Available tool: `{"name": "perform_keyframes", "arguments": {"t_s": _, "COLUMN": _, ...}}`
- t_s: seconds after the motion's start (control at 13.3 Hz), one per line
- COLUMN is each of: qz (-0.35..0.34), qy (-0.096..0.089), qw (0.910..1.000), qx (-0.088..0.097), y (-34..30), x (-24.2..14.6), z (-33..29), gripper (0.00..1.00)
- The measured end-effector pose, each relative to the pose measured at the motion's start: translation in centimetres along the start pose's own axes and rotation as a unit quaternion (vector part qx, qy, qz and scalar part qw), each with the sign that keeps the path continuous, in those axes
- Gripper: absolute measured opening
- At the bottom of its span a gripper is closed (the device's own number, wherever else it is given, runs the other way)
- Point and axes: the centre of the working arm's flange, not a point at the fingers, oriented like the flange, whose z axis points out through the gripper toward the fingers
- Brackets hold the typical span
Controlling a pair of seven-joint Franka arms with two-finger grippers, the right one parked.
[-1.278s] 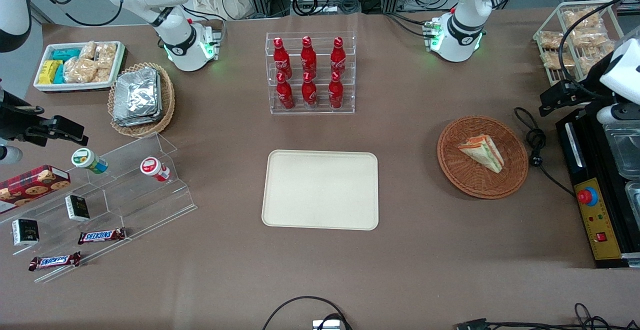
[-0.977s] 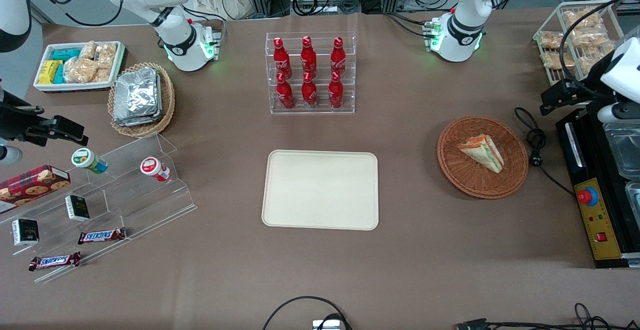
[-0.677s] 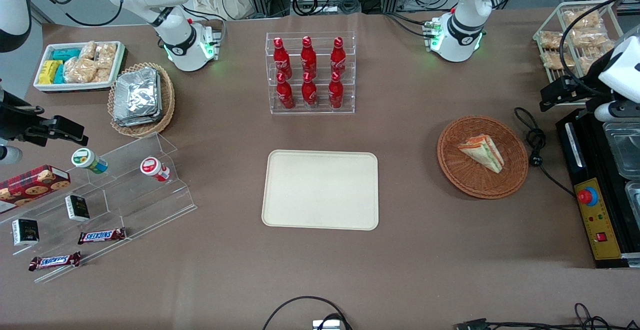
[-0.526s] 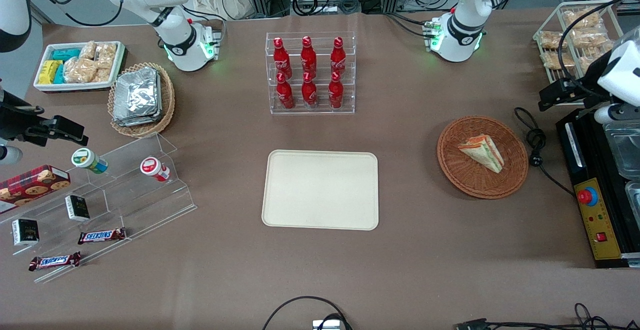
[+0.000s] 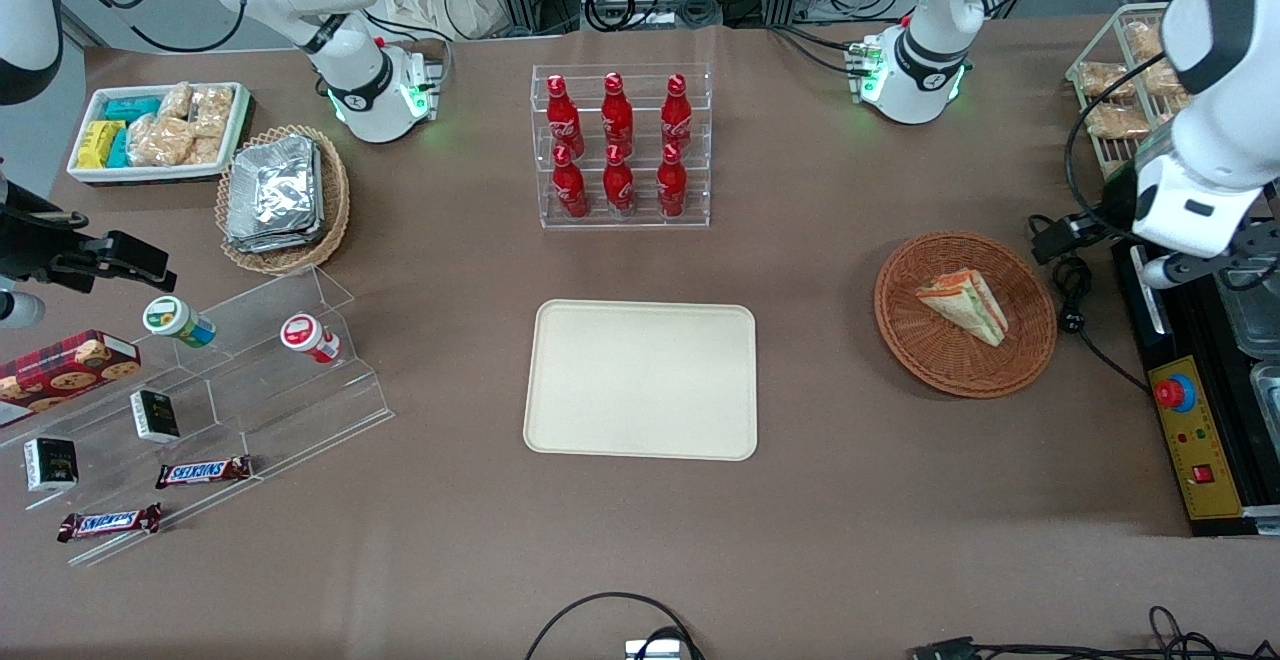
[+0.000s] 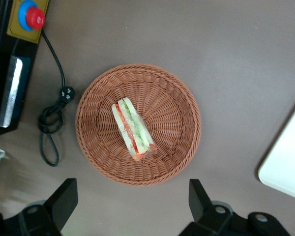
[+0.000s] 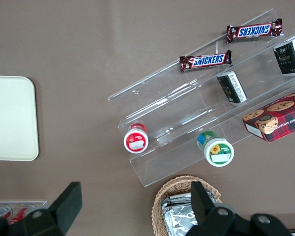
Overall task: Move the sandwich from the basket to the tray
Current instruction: 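Lower the open left gripper over the wrapped sandwich in the basket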
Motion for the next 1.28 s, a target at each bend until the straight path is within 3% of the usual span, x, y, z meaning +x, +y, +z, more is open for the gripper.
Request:
{"name": "perform_keyframes", "arguments": {"t_s": 0.68, "qz": -0.116, "qy": 0.012, "qw": 0.9931, "qx": -0.007, "y": -1.2, "x": -3.0, "z": 12.6, "gripper": 1.00}}
{"name": "perform_keyframes", "arguments": {"t_s": 1.28, "qz": -0.139, "qy": 0.016, "qw": 0.9901, "qx": -0.012, "y": -2.0, "x": -4.8, "z": 18.9, "gripper": 1.00}}
